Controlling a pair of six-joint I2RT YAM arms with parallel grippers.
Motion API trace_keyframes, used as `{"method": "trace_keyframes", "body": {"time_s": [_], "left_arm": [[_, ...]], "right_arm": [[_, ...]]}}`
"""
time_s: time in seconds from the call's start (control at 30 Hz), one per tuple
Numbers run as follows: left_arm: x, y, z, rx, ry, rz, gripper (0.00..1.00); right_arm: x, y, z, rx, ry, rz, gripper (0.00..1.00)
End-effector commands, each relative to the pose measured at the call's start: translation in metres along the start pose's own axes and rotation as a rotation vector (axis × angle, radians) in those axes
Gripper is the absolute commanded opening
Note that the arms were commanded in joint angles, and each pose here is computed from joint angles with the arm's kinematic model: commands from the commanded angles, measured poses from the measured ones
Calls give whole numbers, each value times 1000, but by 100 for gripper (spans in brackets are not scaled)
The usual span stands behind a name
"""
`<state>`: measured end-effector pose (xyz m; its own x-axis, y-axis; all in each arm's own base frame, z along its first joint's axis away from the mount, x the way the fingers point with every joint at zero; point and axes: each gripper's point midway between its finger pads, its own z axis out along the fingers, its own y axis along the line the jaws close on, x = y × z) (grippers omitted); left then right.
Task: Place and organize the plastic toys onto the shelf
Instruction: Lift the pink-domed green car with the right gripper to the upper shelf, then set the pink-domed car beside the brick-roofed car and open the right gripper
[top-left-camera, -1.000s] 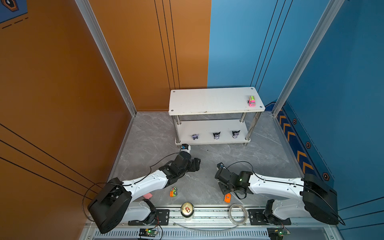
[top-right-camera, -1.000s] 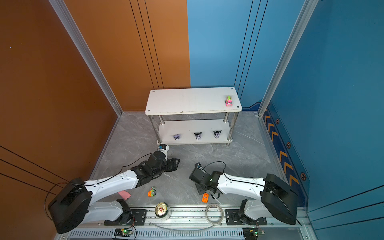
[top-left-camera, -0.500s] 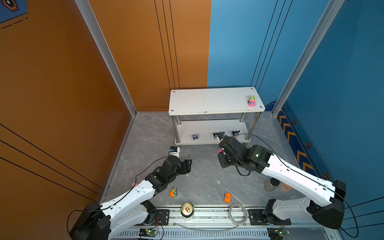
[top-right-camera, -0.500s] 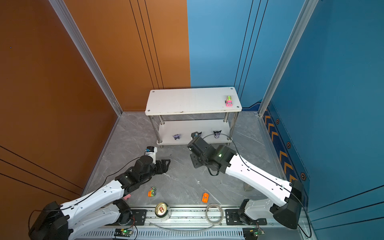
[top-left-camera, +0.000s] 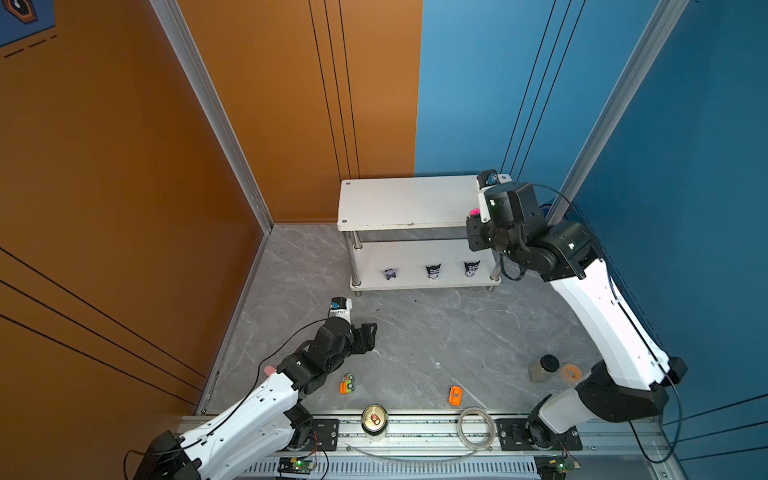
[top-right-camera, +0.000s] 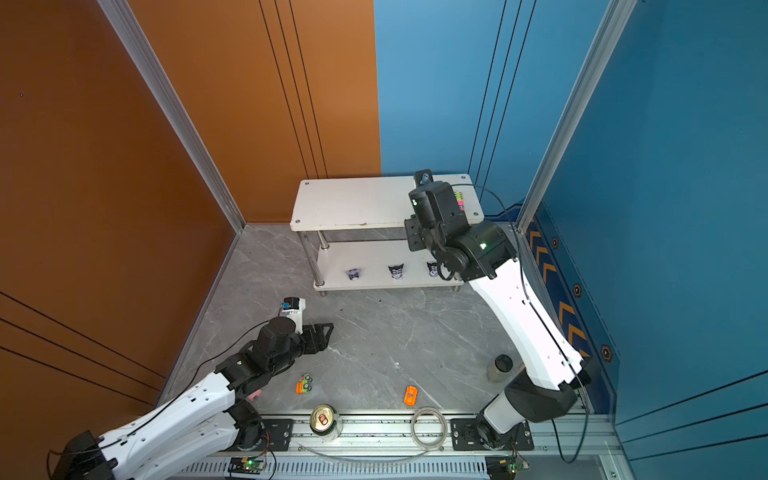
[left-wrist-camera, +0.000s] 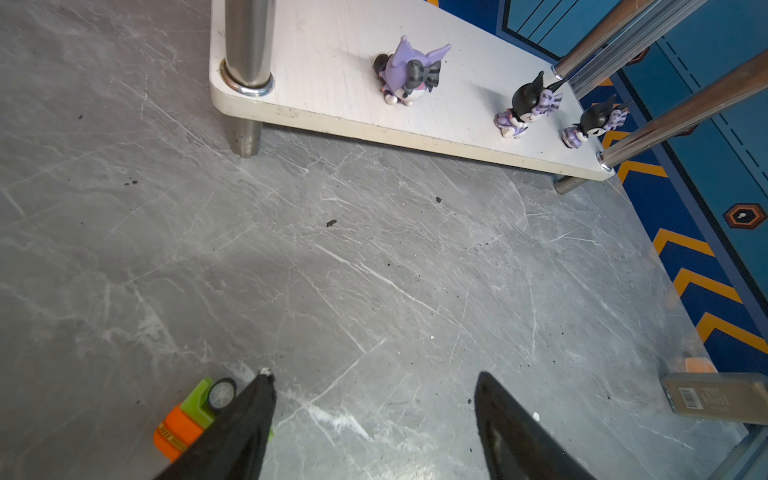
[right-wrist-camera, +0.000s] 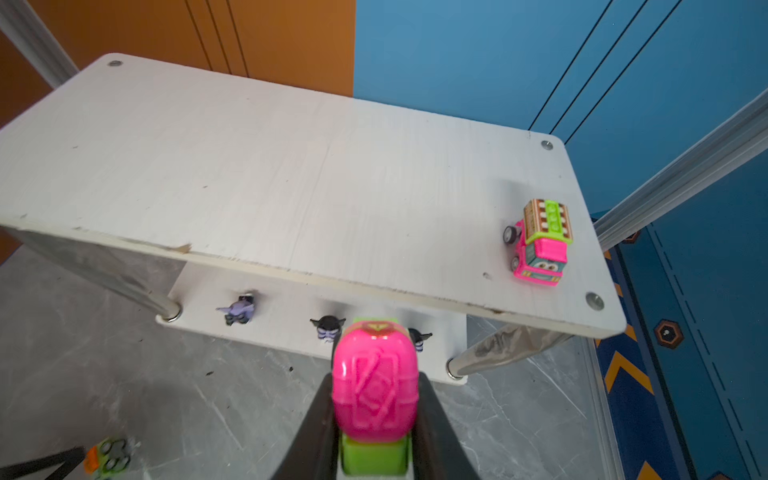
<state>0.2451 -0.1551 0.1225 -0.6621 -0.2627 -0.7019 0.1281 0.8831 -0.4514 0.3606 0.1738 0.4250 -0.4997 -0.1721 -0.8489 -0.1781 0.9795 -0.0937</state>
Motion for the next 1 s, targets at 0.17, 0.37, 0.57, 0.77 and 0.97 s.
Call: {"method": "trace_keyframes", "body": {"time_s": [0.17, 0.37, 0.57, 0.77, 0.97], "left_arm": [[8, 22, -4, -81, 6, 10, 78], [7, 26, -5, -100, 2, 9, 78], [4, 26, -1, -107, 1, 9, 78], [6, 24, 6, -107, 20, 7, 78], [7, 23, 9, -103, 28, 1, 78]], "right_arm": [[-9, 7, 53, -41, 82, -43, 16], [-15, -1, 74, -24, 88, -21, 16], [-12, -7, 87, -30, 106, 15, 18], [-10, -14, 93, -22, 119, 58, 20], [-6, -15, 99, -27, 136, 77, 26]]}}
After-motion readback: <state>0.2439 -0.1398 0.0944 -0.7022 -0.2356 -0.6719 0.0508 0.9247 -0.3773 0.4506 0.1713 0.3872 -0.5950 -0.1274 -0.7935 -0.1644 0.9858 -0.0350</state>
